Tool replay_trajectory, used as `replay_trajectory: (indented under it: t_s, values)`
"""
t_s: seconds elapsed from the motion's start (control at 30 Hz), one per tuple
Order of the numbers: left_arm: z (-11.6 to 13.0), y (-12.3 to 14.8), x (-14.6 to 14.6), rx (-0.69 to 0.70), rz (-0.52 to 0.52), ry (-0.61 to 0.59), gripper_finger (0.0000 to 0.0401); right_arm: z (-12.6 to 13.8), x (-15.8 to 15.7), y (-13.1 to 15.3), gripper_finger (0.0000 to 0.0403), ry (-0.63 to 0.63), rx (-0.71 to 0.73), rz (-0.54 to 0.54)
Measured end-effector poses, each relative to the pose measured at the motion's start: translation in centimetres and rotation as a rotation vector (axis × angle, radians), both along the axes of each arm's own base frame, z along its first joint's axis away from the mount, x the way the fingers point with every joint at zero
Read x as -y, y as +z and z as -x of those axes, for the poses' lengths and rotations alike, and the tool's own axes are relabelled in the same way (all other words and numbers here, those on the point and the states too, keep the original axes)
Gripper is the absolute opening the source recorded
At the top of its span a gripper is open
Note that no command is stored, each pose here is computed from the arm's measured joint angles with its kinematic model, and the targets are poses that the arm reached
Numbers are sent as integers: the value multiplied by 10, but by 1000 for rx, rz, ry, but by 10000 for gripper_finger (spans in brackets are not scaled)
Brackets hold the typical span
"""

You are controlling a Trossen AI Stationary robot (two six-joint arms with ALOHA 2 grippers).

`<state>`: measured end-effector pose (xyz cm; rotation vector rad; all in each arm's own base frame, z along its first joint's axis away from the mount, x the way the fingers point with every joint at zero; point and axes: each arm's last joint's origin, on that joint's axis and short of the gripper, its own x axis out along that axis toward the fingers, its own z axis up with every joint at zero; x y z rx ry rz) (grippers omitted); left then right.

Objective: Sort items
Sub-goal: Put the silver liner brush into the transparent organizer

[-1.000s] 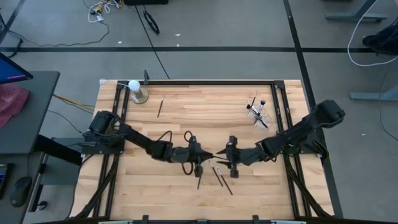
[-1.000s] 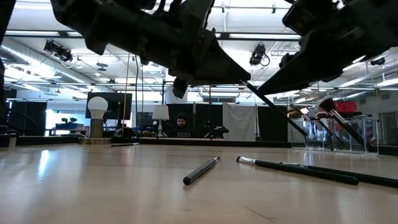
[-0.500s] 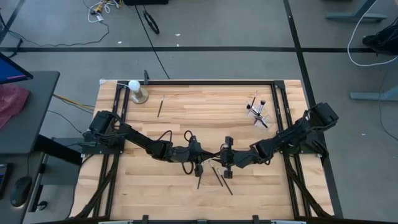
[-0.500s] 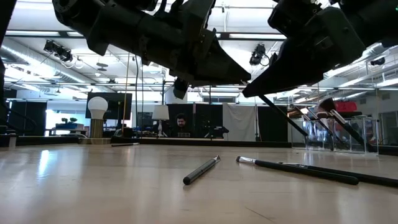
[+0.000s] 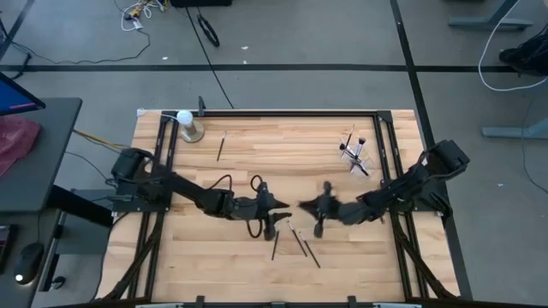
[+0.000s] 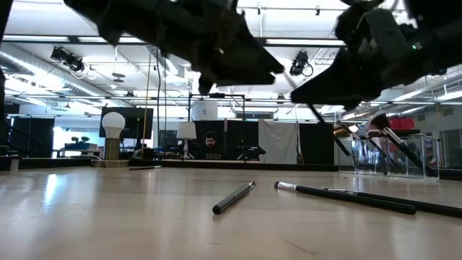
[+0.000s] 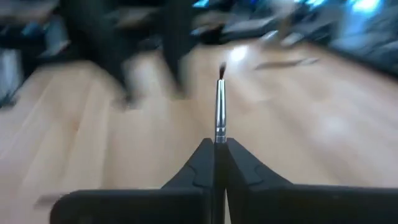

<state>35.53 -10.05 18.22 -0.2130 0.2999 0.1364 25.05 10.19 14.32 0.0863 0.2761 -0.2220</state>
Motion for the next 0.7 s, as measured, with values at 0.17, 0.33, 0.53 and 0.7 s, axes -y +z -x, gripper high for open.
replay_trajectory:
  t_s: [0.17,0.33,0.53,0.7]
  values:
    - [10,6,6,-52,-31,14,166,39,22,11,10,-215,202,11]
    - [13,1,15,-66,-70,48,171,81,47,38,10,-463,355,112]
    - [14,-6,17,-76,-77,100,162,118,76,66,10,-731,343,252]
    - [14,-5,16,-64,-82,126,161,127,95,70,10,-828,358,288]
